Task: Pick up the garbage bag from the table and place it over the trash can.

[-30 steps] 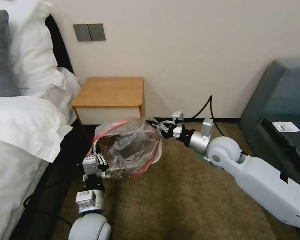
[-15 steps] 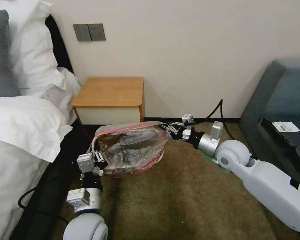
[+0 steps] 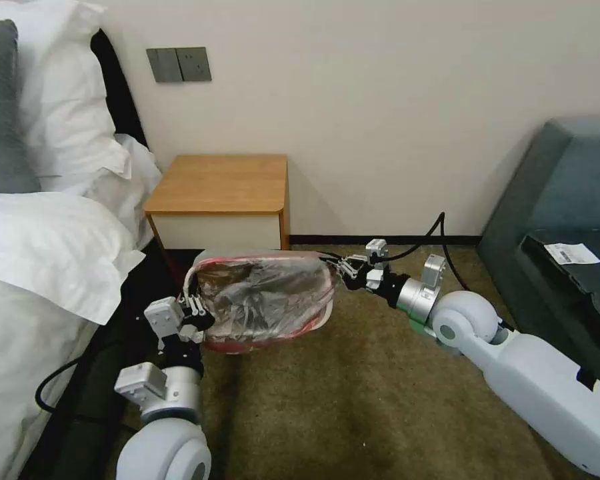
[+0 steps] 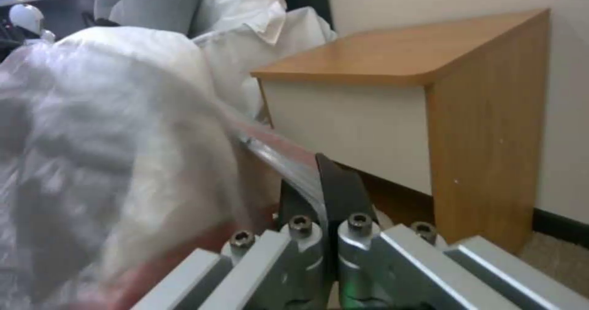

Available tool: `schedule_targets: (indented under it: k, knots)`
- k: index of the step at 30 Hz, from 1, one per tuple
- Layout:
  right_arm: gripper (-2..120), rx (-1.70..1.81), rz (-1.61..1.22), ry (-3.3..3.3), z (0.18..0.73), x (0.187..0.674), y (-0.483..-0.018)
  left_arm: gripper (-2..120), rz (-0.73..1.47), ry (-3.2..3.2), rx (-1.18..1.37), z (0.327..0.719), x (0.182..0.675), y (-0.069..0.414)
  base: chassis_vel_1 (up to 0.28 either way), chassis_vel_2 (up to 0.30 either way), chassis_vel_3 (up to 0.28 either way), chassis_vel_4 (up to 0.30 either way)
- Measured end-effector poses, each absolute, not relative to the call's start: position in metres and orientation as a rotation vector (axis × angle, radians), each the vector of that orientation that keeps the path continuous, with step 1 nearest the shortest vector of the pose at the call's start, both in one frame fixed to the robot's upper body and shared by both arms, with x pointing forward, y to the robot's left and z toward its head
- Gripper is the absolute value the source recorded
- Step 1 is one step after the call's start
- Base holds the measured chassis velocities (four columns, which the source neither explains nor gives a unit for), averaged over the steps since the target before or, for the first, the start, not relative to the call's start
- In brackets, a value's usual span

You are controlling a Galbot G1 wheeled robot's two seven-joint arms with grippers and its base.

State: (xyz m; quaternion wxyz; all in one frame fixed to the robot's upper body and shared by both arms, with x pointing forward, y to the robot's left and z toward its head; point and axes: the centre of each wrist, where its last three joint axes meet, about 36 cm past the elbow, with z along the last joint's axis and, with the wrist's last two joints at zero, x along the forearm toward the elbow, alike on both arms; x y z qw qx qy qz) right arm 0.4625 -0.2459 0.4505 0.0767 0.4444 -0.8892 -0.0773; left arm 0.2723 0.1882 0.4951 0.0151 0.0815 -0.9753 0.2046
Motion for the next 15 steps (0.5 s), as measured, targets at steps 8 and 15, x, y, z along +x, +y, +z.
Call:
schedule_targets:
  k: [8, 15]
  knots:
    - [0, 1.377, -0.199, -2.693, 0.447, 0.447, -0.232, 1, 0.811, -2.928, 0.301, 0.513, 0.283, 0.190, 0.000, 0.000, 0.000, 0.000]
    - [0, 1.397, -0.175, -2.766, 0.444, 0.442, -0.211, 1, 0.847, -2.890, 0.356, 0.515, 0.287, 0.188, 0.000, 0.000, 0.000, 0.000]
